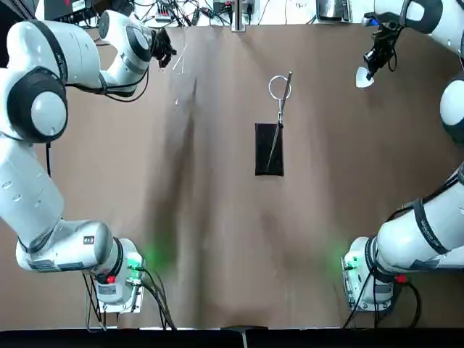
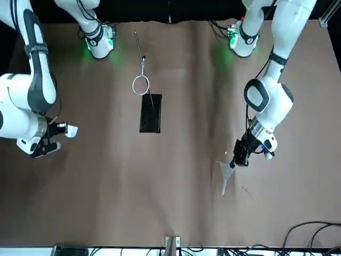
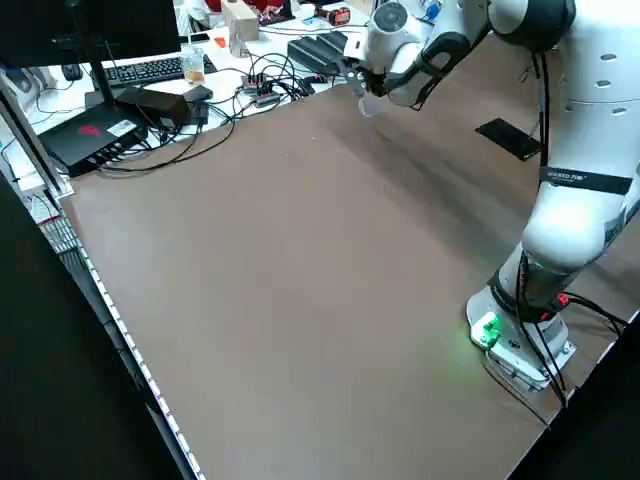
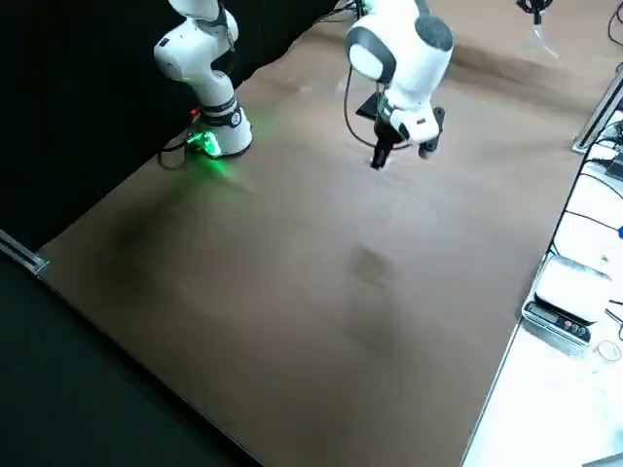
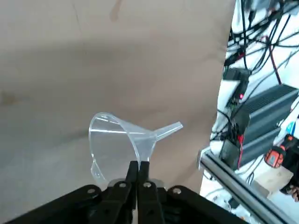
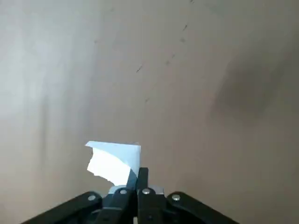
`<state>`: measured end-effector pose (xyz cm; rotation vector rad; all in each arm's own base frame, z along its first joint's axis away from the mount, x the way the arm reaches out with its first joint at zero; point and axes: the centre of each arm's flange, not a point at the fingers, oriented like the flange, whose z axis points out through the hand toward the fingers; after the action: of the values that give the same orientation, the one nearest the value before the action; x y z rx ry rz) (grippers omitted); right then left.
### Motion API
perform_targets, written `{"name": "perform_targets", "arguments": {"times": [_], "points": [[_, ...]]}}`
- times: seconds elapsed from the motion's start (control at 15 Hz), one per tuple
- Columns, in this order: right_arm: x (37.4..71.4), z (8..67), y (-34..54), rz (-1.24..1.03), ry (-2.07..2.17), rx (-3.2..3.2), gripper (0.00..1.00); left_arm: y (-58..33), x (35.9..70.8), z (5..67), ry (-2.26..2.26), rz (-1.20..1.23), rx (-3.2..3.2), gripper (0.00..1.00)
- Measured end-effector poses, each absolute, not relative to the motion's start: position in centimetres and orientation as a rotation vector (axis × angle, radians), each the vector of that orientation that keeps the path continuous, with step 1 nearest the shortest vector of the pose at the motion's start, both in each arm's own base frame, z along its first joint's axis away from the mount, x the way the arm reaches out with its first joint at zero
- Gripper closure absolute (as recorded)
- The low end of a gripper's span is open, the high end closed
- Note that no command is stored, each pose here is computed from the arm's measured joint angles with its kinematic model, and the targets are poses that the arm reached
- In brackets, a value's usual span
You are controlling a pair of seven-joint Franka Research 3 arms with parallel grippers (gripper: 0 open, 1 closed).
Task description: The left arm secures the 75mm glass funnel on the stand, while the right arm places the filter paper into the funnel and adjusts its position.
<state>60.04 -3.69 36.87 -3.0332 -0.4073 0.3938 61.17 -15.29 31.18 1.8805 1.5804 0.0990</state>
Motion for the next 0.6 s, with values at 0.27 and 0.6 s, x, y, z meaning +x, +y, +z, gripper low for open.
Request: {"name": "perform_targets", "arguments": {"times": [0.27,0.6], "points": [[58.3,42.2,-1.1,0.512,-0.373,-3.016,0.99,-17.0,60.2,35.1,1.515,-0.018,1.908,0.97],[57.6,47.0,-1.2,0.512,-0.358,-3.013,0.99,-17.3,58.5,40.8,1.51,-0.221,1.901,0.97]]}}
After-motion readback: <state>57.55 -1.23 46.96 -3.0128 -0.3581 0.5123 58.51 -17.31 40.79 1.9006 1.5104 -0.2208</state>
